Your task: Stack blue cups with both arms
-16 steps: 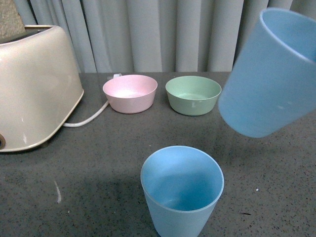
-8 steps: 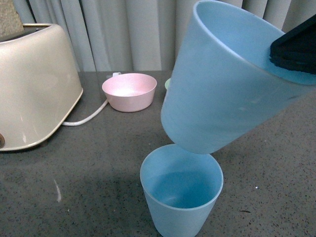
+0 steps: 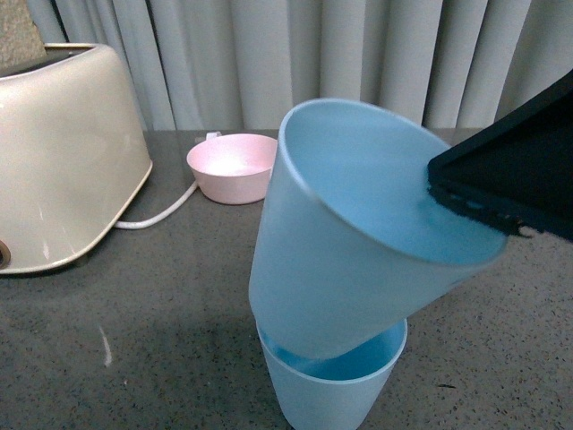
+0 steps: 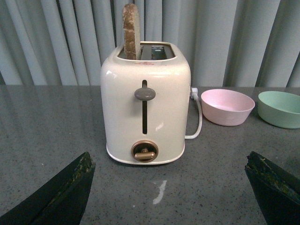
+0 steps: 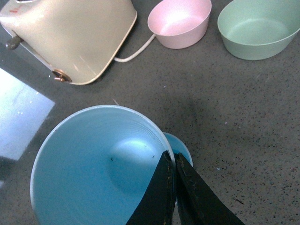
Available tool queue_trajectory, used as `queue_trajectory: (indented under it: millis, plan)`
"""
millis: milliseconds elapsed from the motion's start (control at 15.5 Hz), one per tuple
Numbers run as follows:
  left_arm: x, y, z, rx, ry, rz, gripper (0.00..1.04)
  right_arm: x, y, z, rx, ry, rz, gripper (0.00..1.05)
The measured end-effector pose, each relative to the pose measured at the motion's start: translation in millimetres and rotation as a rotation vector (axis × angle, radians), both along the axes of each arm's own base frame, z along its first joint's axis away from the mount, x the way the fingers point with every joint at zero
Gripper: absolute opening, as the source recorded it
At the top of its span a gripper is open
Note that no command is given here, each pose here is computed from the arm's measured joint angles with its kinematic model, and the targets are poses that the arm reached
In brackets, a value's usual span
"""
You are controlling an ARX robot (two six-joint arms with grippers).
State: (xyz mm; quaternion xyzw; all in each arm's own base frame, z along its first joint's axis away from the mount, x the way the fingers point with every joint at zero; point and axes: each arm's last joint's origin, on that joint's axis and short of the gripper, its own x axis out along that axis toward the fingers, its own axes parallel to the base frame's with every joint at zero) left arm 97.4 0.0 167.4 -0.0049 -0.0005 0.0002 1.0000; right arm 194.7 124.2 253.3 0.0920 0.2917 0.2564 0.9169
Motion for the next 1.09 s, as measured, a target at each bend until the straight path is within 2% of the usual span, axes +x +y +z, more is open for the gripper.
queue_trajectory:
  millis: [451,579,708,837,1094]
  plan:
    - [0.0,0.0,0.0,0.000,0.000,0.000,0.98,4.7,3.4,-7.6,-0.032,0.017,-0.007,0.04]
    - [0.0,0.0,0.0,0.000,0.000,0.000,0.98,5.7,1.4,-6.4,-0.002,0.028,-0.010,0.63]
    - [0.0,0.0,0.0,0.000,0.000,0.000,0.98,11.5,-7.4,-1.7,0.051,0.013,-0.065,0.85]
    - [0.0,0.0,0.0,0.000,0.000,0.000,0.98,17.8,-18.9,1.4,0.109,0.018,-0.135,1.00]
    - [0.0,0.0,0.0,0.000,0.000,0.000,0.98,13.8,-68.8,-1.9,0.201,-0.020,-0.359,0.98]
